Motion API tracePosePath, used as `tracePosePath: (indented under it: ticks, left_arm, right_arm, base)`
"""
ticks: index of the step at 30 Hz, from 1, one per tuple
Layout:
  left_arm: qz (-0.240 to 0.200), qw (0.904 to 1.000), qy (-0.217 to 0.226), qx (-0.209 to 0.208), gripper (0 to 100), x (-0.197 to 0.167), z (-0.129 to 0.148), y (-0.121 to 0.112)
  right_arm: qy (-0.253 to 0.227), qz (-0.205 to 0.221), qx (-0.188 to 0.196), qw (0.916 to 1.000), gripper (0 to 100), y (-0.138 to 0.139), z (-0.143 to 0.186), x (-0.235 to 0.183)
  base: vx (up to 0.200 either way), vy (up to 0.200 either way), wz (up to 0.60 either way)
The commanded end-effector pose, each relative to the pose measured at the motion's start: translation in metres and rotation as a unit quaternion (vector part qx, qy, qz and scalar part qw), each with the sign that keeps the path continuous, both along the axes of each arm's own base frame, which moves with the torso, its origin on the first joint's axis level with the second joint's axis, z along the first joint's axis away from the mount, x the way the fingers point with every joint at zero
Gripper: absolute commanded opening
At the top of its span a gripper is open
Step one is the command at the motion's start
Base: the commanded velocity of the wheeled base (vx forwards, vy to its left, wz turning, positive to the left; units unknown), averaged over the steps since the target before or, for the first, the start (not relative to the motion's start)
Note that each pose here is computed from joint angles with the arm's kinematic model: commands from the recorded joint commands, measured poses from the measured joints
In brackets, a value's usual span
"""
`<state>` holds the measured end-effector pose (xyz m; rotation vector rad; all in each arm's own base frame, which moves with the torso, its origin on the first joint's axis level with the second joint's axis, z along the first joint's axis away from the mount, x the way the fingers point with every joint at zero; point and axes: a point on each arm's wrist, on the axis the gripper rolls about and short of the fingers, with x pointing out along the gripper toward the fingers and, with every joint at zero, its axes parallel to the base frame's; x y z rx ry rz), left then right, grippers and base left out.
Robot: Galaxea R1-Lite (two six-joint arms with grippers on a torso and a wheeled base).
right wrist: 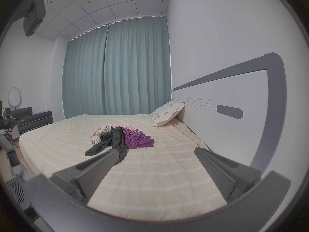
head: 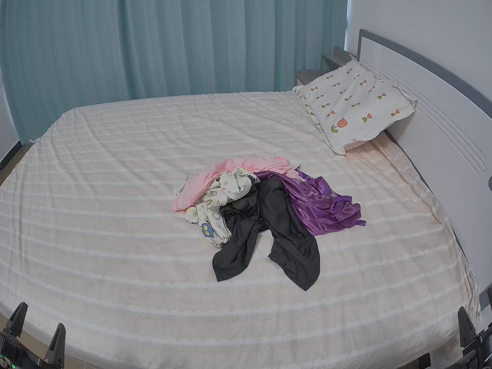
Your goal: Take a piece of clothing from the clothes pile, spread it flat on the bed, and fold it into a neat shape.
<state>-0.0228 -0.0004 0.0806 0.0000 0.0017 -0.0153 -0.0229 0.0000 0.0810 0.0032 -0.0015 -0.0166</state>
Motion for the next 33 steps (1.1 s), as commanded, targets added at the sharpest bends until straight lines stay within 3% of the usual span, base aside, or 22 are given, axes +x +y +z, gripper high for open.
tracePosePath:
  ticks: [1,3,6,10,16,20,22,26,30,33]
  left_arm:
    - [0.0,1.0,-0.002,0.0,100,0.0,-0.004,0.0]
    - [0.0,1.0,-0.002,0.0,100,0.0,-0.004,0.0]
    - [0.001,1.0,-0.002,0.0,100,0.0,-0.004,0.0]
    - [0.001,1.0,-0.002,0.0,100,0.0,-0.004,0.0]
    - [0.0,1.0,-0.002,0.0,100,0.0,-0.004,0.0]
    - [0.0,1.0,-0.002,0.0,100,0.0,-0.004,0.0]
    - [0.001,1.0,-0.002,0.0,100,0.0,-0.004,0.0]
    - [0.0,1.0,-0.002,0.0,100,0.0,-0.004,0.0]
    - [0.001,1.0,-0.002,0.0,100,0.0,-0.004,0.0]
    - [0.0,1.0,-0.002,0.0,100,0.0,-0.004,0.0]
  right_arm:
    - [-0.064,0.01,0.026,0.9976,100,0.001,0.056,-0.011]
    - [-0.046,0.026,0.041,0.9978,100,0.002,0.069,-0.007]
    - [0.018,0.053,0.027,0.9981,100,0.003,0.061,0.005]
    - [0.098,0.088,0.033,0.9907,100,0.004,0.048,0.024]
    - [0.198,0.153,0.056,0.9666,100,0.007,0.053,0.065]
    - [0.265,0.187,0.059,0.9441,100,0.015,0.049,0.107]
    - [0.279,0.194,0.061,0.9385,100,0.019,0.046,0.12]
    - [0.318,0.223,0.088,0.9173,100,0.041,0.034,0.171]
    - [0.342,0.223,0.129,0.9036,100,0.058,0.017,0.207]
    - [0.349,0.213,0.146,0.9007,100,0.068,-0.001,0.233]
  base:
    - [0.0,0.0,0.0]
    - [0.0,0.0,0.0]
    - [0.0,0.0,0.0]
    - [0.0,0.0,0.0]
    - [0.0,0.0,0.0]
    - [0.0,0.0,0.0]
    - [0.0,0.0,0.0]
    - [0.0,0.0,0.0]
    - [0.0,0.0,0.0]
    - [0.0,0.0,0.0]
